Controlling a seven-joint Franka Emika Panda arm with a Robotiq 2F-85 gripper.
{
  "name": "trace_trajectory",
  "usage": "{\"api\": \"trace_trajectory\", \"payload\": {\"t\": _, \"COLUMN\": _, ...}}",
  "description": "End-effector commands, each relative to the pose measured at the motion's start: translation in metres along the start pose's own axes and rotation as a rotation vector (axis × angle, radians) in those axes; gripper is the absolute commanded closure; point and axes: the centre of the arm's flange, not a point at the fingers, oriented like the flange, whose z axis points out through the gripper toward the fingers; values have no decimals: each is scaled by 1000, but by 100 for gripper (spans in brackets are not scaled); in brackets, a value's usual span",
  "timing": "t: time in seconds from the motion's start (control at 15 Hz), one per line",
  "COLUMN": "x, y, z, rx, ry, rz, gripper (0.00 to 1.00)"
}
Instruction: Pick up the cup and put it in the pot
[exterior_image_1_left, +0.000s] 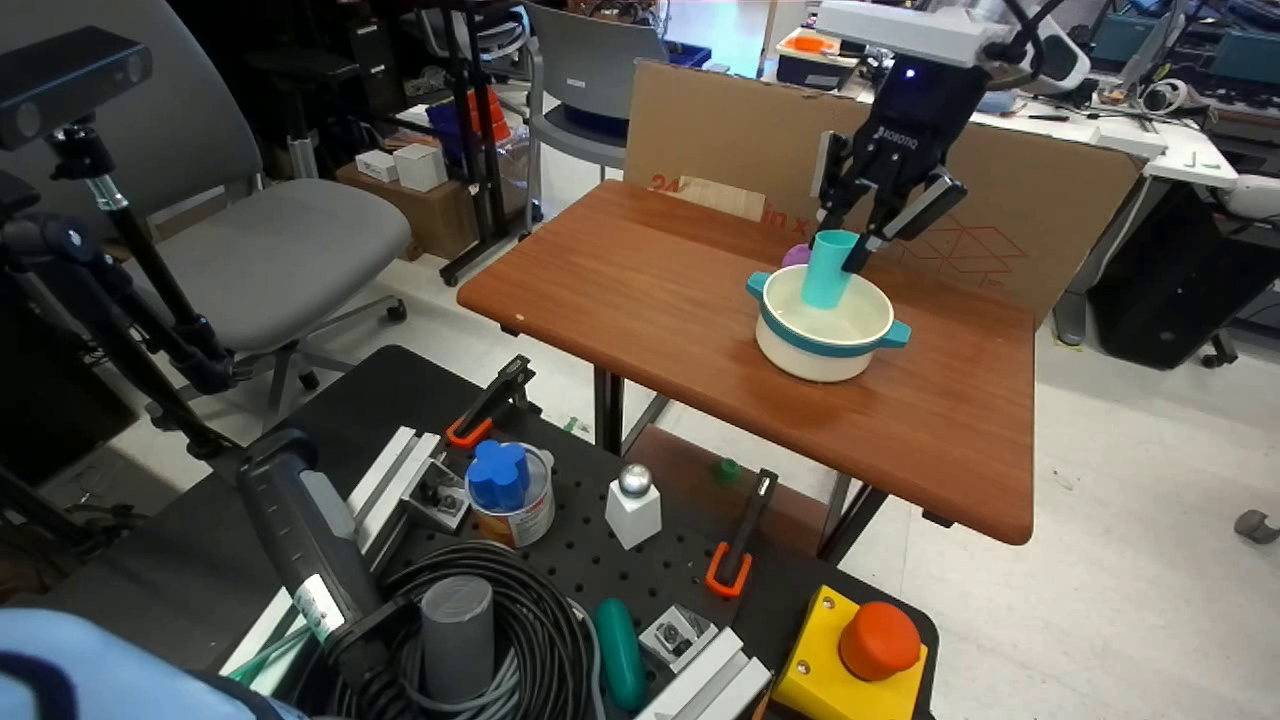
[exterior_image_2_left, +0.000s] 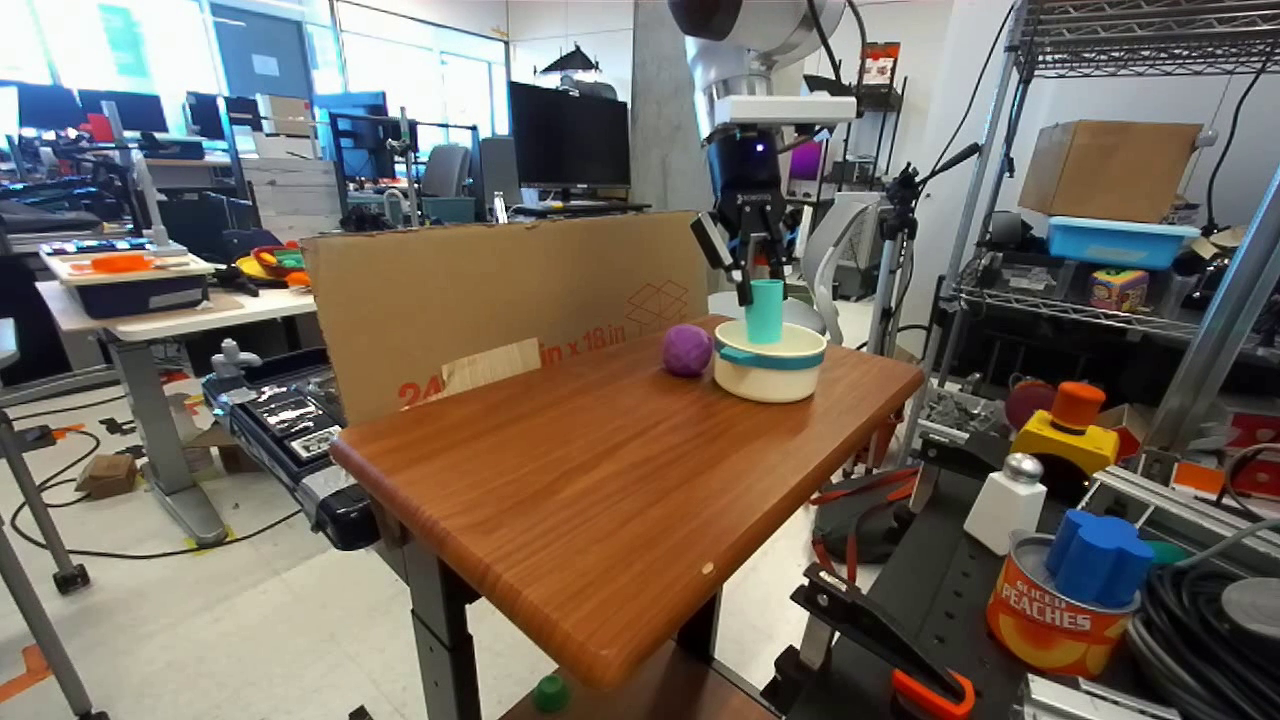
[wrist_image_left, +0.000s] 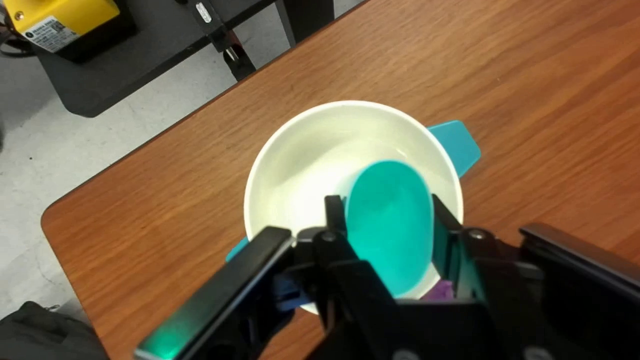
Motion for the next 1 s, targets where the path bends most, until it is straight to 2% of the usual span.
{"api": "trace_trajectory", "payload": {"t": 0.0, "x": 18, "y": -4, "z": 6, "rx": -6, "ry": -19, "rz": 43, "gripper": 84}}
{"api": "trace_trajectory", "payload": {"t": 0.4, "x": 29, "y": -8, "z": 24, "rx": -28, "ry": -31, "rz": 71, "gripper": 84}}
{"api": "trace_trajectory", "payload": {"t": 0.47, "x": 30, "y": -9, "z": 27, "rx": -30, "ry": -29, "rz": 68, "gripper": 54}}
{"api": "trace_trajectory", "payload": {"t": 0.53, "x": 29, "y": -10, "z": 28, "rx": -31, "ry": -33, "rz": 68, "gripper": 32}}
{"api": "trace_trajectory", "payload": {"t": 0.67, "x": 26, "y": -14, "z": 30, "rx": -35, "ry": -33, "rz": 56, "gripper": 28}}
{"api": "trace_trajectory", "payload": {"t": 0.93, "x": 4, "y": -26, "z": 23, "rx": -44, "ry": -13, "rz": 7, "gripper": 2}}
